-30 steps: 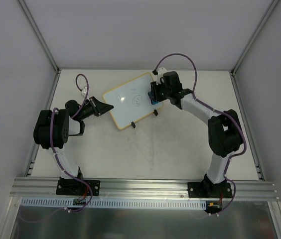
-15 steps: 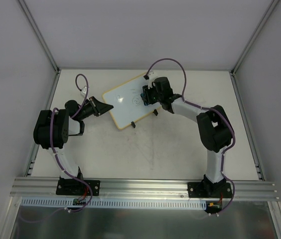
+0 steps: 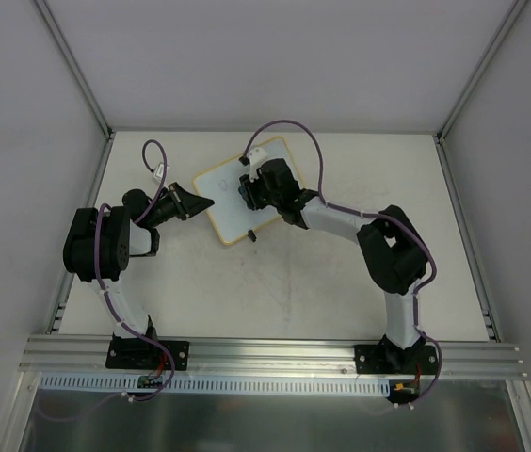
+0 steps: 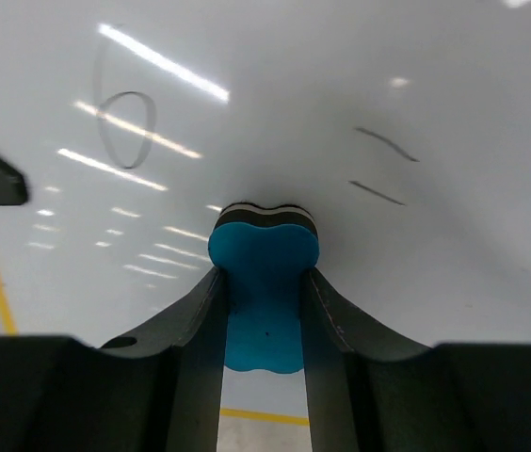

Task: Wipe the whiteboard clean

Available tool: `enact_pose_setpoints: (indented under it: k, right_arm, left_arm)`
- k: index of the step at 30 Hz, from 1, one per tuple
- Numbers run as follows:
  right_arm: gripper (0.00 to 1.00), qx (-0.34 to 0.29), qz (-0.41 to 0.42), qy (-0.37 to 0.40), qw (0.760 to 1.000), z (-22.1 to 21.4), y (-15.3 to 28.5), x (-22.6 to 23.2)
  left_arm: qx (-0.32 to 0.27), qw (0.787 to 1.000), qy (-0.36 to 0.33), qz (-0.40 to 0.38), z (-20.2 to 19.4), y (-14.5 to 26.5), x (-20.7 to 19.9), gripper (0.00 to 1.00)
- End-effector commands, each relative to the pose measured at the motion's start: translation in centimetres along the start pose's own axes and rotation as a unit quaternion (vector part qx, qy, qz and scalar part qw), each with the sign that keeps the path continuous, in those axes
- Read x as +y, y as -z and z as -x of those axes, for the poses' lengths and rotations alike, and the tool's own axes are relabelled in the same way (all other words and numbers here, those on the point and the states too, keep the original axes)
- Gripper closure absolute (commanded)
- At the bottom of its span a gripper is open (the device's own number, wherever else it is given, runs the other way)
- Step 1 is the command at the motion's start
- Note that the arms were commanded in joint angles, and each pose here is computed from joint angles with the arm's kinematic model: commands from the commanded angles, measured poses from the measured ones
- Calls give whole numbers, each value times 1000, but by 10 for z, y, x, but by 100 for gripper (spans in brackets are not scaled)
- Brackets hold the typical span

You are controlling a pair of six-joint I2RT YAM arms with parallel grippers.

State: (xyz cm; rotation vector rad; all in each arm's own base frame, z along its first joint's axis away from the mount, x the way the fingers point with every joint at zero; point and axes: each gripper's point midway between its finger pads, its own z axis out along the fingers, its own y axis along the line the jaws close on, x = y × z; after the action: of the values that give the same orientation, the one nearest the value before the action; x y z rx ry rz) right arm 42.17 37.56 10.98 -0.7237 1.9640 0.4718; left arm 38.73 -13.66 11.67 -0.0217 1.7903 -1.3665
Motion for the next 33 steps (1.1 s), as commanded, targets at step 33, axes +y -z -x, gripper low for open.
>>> enact_pose_setpoints:
  k: [33]
  right_arm:
    - [100, 46, -76, -49, 995, 1, 0, -122]
  left_arm:
    - [-54, 979, -171, -98, 30, 2, -57, 100]
